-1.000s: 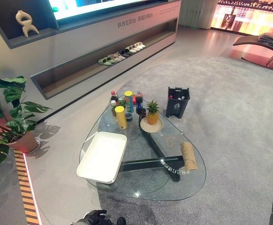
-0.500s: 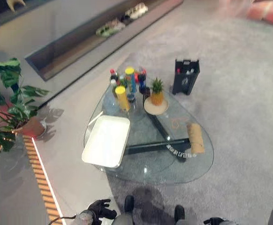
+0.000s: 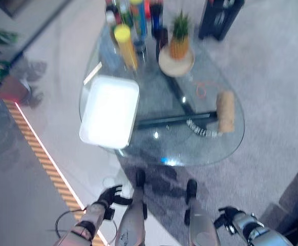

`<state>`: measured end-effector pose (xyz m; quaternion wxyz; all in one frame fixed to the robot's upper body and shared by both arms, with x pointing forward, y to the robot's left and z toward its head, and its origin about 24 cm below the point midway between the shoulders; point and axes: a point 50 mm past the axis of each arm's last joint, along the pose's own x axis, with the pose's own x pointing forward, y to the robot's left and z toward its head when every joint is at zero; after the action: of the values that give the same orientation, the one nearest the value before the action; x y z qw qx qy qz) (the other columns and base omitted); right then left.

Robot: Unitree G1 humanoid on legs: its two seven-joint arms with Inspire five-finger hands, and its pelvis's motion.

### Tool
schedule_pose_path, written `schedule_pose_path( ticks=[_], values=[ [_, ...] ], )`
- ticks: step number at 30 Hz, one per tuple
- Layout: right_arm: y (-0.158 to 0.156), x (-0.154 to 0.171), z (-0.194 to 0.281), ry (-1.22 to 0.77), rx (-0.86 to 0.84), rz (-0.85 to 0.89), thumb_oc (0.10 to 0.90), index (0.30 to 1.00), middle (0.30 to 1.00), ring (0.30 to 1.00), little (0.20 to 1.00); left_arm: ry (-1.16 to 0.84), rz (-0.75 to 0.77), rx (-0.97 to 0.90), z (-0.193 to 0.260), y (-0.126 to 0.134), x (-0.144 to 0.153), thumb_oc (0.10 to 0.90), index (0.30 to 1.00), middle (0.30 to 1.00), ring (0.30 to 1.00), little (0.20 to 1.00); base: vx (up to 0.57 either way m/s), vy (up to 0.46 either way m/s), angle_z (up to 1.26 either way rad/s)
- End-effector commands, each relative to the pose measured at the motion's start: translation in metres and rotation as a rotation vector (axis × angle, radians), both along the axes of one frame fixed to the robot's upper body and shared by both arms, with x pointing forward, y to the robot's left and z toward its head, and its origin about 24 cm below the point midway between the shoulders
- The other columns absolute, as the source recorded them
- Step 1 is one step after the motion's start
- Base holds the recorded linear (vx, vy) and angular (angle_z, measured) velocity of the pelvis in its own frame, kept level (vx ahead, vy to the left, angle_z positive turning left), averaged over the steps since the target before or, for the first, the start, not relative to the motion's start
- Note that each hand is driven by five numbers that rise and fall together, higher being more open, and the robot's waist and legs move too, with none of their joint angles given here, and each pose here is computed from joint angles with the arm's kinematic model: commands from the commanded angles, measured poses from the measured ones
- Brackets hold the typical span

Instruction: Wipe the table with a cloth and put it in the basket.

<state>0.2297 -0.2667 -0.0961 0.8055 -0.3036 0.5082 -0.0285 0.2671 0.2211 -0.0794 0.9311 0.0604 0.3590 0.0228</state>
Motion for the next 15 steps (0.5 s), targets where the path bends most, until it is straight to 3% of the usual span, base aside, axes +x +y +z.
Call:
schedule_pose_path(
  ticks=[1,15],
  values=[
    [-0.027,-0.031,-0.007,0.051,-0.086,-0.120,0.800,0.900,0.900,0.900,0.900,0.049,0.127,0.020,-0.011,0.028,-0.024,0.800,0.900,0.900,0.900,0.900,-0.04,-0.037,0.29],
    [-0.028,-0.017,0.003,-0.041,-0.191,-0.120,0.800,0.900,0.900,0.900,0.900,0.006,0.138,0.000,-0.008,0.023,-0.021,0.800,0.900,0.900,0.900,0.900,0.02,-0.014,-0.01]
  ],
)
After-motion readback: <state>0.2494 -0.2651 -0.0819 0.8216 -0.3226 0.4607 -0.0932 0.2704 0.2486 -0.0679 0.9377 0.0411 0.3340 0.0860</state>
